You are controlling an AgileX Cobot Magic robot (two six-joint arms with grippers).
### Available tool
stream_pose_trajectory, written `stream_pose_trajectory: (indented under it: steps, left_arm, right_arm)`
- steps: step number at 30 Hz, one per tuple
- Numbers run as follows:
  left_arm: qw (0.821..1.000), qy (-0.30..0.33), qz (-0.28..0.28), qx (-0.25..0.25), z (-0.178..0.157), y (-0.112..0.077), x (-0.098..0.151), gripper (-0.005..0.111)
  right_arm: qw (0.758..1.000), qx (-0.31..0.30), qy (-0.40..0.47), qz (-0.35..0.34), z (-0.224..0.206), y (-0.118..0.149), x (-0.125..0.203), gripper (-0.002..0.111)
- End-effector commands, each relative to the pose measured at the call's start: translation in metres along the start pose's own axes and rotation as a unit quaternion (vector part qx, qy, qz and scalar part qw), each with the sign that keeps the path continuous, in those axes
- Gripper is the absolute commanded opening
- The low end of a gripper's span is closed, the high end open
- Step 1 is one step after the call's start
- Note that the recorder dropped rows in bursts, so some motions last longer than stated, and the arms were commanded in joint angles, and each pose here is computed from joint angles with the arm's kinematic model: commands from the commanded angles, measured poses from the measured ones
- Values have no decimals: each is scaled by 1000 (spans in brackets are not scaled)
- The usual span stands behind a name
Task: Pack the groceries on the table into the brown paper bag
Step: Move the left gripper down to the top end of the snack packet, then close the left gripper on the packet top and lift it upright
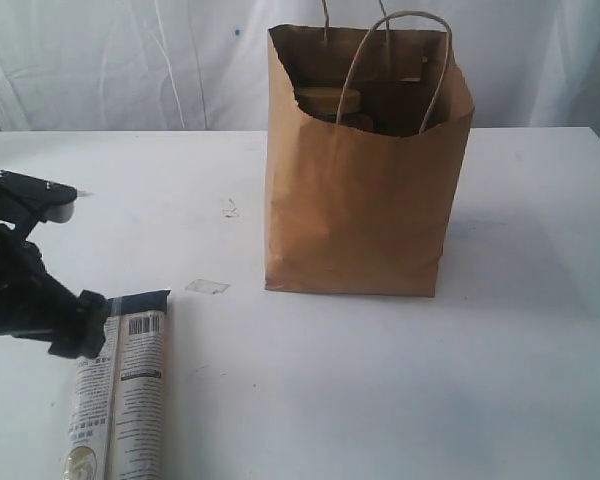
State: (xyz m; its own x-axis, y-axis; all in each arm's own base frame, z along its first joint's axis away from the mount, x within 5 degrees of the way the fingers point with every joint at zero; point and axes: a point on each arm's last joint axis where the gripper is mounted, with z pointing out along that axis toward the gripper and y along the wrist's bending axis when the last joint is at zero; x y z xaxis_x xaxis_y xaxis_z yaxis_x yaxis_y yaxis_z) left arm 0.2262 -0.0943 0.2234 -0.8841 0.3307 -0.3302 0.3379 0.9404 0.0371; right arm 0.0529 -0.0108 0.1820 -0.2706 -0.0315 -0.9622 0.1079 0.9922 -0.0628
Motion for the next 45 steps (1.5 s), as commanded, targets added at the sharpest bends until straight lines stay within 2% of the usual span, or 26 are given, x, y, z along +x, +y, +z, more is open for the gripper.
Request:
stream_pose_trajectory:
  steps: [1, 6, 12, 26, 41, 43, 45]
  left_arm:
    - [996, -40, -81, 12, 8, -3, -10, 105]
    - [989, -39, -143, 27, 35, -8, -19, 105]
    - [985, -14, -172, 25, 61, -9, -20, 105]
    - [981, -34, -187, 36, 83, -12, -27, 105]
    - [982, -3, -185, 27, 99, -14, -34, 105]
    - [982, 21, -184, 21, 106, -14, -30, 103]
    - [982, 50, -183, 14, 112, -14, -24, 92]
  right_arm:
    - [1000, 1, -3, -1, 0, 0, 0, 0]
    - [1000, 1, -3, -1, 0, 0, 0, 0]
    - [1000, 1, -3, -1, 0, 0, 0, 0]
    - [1000, 1, -3, -3, 0, 0, 0, 0]
    - [1000, 1, -3, -3, 0, 0, 0, 0]
    - [1000, 1, -3, -3, 0, 0, 0, 0]
    - [1000, 1, -3, -3, 0, 0, 0, 0]
